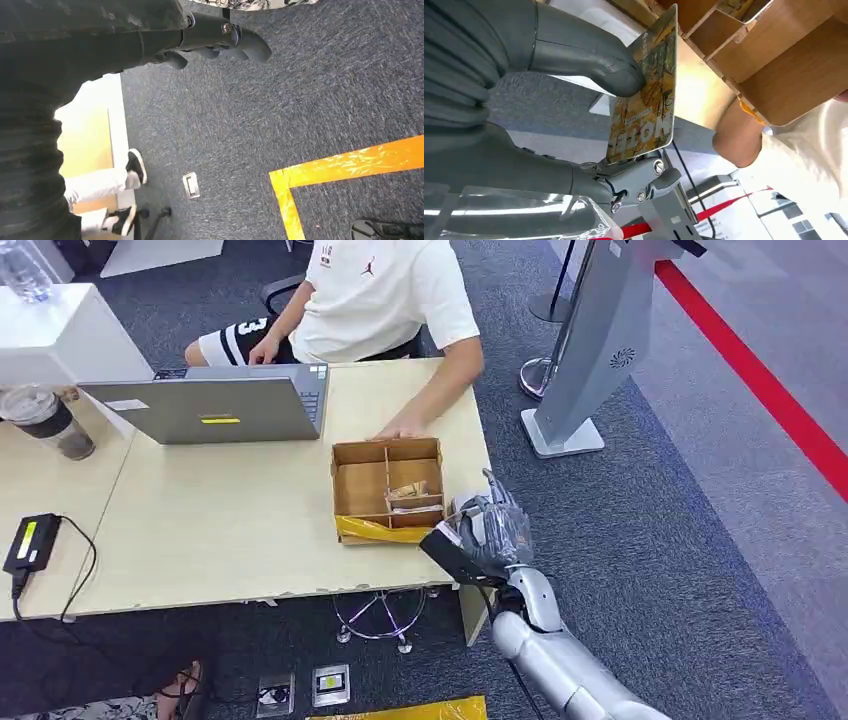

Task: Pass the card to the sensor for recognition and then transmit it.

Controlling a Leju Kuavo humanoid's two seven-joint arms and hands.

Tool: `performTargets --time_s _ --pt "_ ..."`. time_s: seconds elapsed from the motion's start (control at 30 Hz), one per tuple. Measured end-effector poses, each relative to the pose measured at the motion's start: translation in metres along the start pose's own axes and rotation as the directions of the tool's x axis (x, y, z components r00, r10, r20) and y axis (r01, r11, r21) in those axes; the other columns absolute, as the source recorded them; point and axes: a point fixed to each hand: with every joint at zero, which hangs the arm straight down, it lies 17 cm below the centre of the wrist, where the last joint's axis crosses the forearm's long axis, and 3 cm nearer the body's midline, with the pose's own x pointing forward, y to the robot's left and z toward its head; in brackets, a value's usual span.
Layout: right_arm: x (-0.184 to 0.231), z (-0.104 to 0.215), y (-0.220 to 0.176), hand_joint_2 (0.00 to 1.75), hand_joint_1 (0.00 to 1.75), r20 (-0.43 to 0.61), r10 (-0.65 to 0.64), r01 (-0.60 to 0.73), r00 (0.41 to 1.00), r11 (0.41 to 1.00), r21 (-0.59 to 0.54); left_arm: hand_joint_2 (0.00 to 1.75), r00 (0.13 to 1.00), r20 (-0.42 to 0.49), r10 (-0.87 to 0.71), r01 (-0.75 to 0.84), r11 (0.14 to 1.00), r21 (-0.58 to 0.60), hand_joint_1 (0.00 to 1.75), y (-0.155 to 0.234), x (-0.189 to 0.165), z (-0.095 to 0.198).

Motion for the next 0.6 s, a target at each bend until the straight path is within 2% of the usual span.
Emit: performTargets --time_s 0.6 --pt "-0.0080 -0.0028 0.0057 1.75 1.75 -0.044 -0.019 0.020 0.999 1.000 0.023 1.75 1.000 0.000 -0.001 0.001 1.000 0.001 0.00 0.0002 0.0002 0.0000"
